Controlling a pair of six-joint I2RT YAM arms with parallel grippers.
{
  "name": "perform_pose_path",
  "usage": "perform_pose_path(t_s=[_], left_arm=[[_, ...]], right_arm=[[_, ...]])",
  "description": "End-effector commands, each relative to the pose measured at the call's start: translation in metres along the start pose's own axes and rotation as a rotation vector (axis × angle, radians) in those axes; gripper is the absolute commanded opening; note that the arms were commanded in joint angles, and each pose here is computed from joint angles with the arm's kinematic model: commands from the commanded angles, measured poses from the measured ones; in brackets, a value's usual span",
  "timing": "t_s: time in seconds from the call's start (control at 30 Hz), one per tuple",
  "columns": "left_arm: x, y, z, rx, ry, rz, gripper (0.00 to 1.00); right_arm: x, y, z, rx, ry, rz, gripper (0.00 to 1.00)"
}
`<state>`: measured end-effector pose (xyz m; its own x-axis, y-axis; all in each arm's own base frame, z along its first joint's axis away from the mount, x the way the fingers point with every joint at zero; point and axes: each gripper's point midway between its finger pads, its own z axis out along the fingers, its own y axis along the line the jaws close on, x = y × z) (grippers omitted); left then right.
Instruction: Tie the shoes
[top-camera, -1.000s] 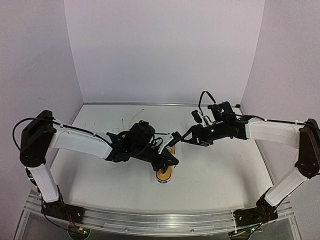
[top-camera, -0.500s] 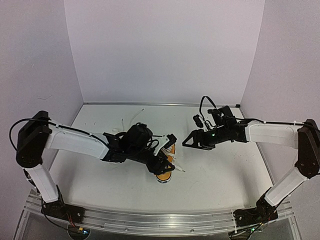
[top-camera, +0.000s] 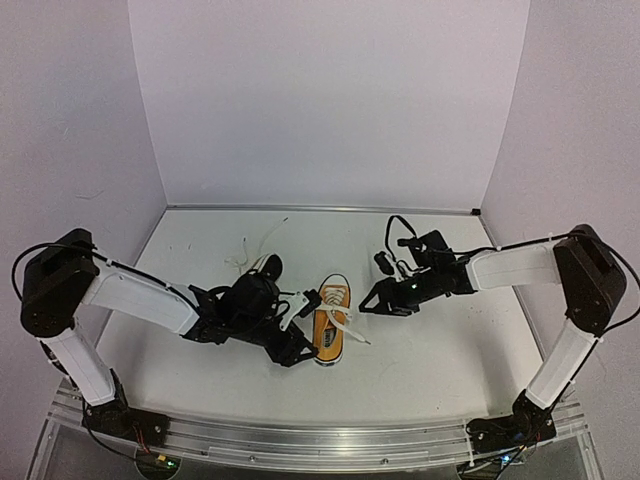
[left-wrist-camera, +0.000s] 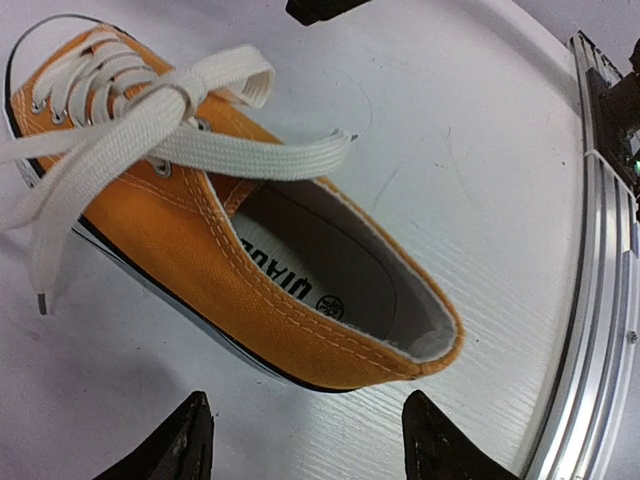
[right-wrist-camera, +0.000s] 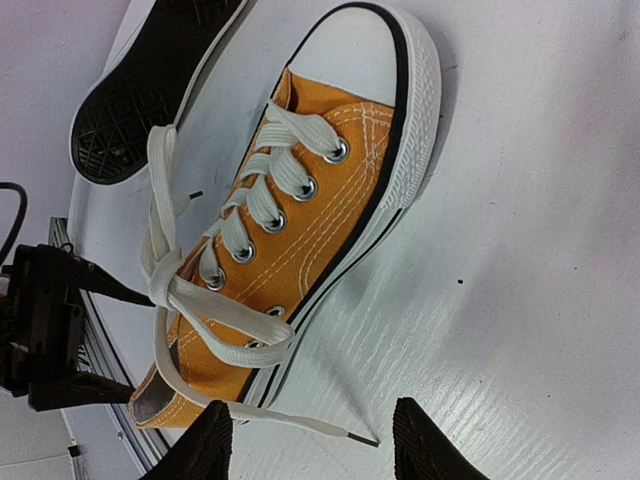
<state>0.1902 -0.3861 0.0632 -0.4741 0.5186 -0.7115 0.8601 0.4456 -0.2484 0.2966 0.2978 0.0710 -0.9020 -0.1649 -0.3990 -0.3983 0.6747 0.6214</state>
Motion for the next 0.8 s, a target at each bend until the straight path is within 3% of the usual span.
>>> perform_pose_path(t_s=[0.0, 0.3, 0.77], left_arm=[[-0.010, -0.003, 0.017, 0.044, -0.052, 0.015, 0.62], [-0.027, -0.023, 0.032, 0.151, -0.103, 0.054, 0.56], [-0.026, -0.021, 0.024, 0.137, -0.117, 0.059, 0.57]], right_arm=[[-0.005, 0.009, 0.003, -0.076, -0.023, -0.072, 0.51], [0.003, 0.006, 0.008, -0.091, -0.013, -0.087, 0.48], [-0.007, 0.004, 0.030, -0.142, -0.017, -0.077, 0.43]])
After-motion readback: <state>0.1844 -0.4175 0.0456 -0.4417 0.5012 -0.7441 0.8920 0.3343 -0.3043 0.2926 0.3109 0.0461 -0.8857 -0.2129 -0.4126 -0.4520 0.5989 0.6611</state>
